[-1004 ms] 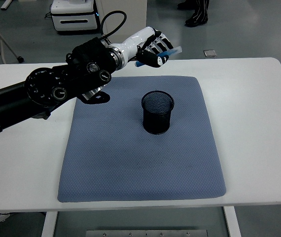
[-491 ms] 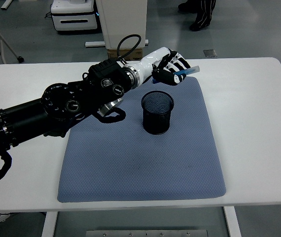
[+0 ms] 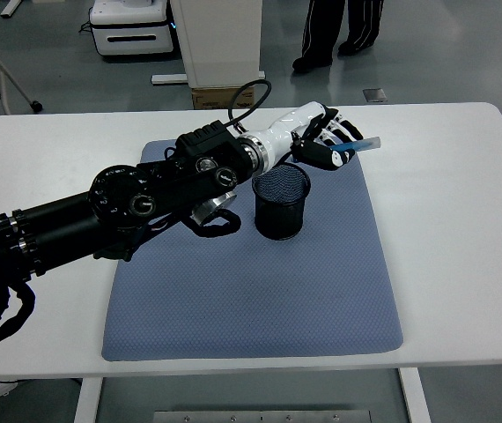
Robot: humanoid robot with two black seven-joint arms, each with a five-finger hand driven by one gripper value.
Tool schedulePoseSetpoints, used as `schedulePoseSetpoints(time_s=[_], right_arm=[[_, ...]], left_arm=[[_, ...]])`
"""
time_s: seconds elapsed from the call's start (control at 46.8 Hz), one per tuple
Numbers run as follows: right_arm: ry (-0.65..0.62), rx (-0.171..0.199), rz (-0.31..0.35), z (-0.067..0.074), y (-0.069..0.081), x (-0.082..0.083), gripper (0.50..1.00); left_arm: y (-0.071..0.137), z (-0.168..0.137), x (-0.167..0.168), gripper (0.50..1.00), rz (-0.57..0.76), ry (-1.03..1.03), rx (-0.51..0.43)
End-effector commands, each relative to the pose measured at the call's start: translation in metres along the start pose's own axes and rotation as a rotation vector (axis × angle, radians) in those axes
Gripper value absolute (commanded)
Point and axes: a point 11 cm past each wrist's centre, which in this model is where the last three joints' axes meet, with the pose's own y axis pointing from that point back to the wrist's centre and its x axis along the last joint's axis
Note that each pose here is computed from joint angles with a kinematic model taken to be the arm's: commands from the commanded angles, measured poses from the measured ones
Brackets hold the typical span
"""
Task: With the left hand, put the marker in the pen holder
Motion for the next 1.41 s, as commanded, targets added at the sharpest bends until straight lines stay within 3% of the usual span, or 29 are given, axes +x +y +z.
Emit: schedulePoseSetpoints(time_s=[0.0, 0.192, 0.406, 0.641, 0.791, 1.047, 1.175, 1.389], right_arm=[[0.000, 0.000, 0.000, 0.000, 0.000, 0.000, 1.000], [0.000, 0.000, 0.000, 0.000, 0.000, 0.000, 1.000], [0.000, 0.000, 0.000, 0.000, 0.000, 0.000, 1.000], [0.001, 0.000, 0.000, 0.000, 0.000, 0.000, 1.000], [0.000, 0.000, -0.002, 0.000, 0.000, 0.000, 1.000], [0.000, 0.000, 0.000, 0.000, 0.000, 0.000, 1.000], [0.000, 0.000, 0.000, 0.000, 0.000, 0.000, 1.000], [0.000, 0.000, 0.000, 0.000, 0.000, 0.000, 1.000]], left_arm=[[0.002, -0.008, -0.007, 0.500, -0.016, 0.024, 0.008], [0.006, -0.012, -0.006, 0.500, -0.015, 0.066, 0.005], [0.011, -0.021, 0.010, 0.557, 0.018, 0.083, 0.016], [0.012, -0.030, 0.010, 0.666, 0.020, 0.092, 0.032], [0.012, -0.033, 0.009, 0.803, 0.023, 0.097, 0.038], [0.013, -0.024, 0.018, 0.850, 0.044, 0.122, 0.012], [0.018, -0.018, 0.042, 1.000, 0.094, 0.152, -0.010], [0.024, -0.004, 0.073, 1.000, 0.167, 0.278, -0.074]])
